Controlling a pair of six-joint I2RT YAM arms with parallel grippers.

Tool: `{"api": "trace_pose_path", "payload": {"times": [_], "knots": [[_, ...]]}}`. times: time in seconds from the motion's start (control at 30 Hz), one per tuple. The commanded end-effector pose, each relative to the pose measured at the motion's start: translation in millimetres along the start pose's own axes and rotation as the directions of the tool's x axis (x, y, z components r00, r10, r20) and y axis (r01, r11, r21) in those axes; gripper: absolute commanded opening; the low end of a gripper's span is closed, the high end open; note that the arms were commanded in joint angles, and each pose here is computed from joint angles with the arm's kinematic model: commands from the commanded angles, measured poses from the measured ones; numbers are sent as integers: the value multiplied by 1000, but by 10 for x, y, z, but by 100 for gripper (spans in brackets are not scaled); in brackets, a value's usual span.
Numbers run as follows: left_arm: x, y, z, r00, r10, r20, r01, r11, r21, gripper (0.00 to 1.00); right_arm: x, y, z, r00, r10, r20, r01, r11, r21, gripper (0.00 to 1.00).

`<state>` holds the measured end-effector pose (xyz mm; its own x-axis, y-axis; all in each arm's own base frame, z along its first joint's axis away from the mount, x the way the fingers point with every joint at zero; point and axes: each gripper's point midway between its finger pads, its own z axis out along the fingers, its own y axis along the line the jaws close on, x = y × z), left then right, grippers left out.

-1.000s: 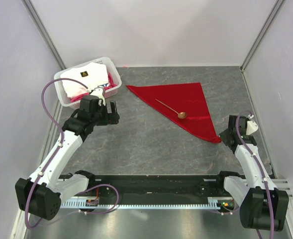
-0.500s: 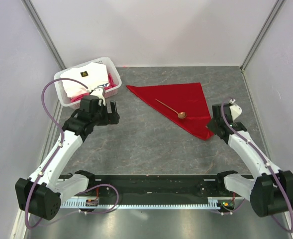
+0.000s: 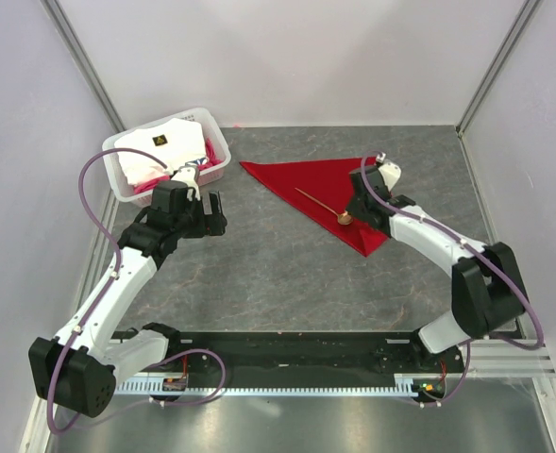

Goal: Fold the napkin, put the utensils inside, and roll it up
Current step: Fold the napkin

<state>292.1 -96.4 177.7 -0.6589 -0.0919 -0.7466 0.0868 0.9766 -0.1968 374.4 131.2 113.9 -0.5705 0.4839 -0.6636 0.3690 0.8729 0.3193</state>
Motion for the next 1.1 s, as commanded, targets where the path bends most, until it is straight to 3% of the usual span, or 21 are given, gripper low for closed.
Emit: {"api": "trace_pose_path", "payload": {"times": [0.0,0.4,1.07], "knots": [[-148,-17,-64,999,28,47,-28,1000,-1,100,-141,519,129,999,5,45,0,994,-114,0],[-143,-19,-65,999,27,46,-27,1000,2,100,4,1303,325,999,-33,24,38,968,-247,0],[-143,-21,-60,999,28,45,-28,1000,1,100,99,1757,605,998,-66,6,65,950,-305,0]]}}
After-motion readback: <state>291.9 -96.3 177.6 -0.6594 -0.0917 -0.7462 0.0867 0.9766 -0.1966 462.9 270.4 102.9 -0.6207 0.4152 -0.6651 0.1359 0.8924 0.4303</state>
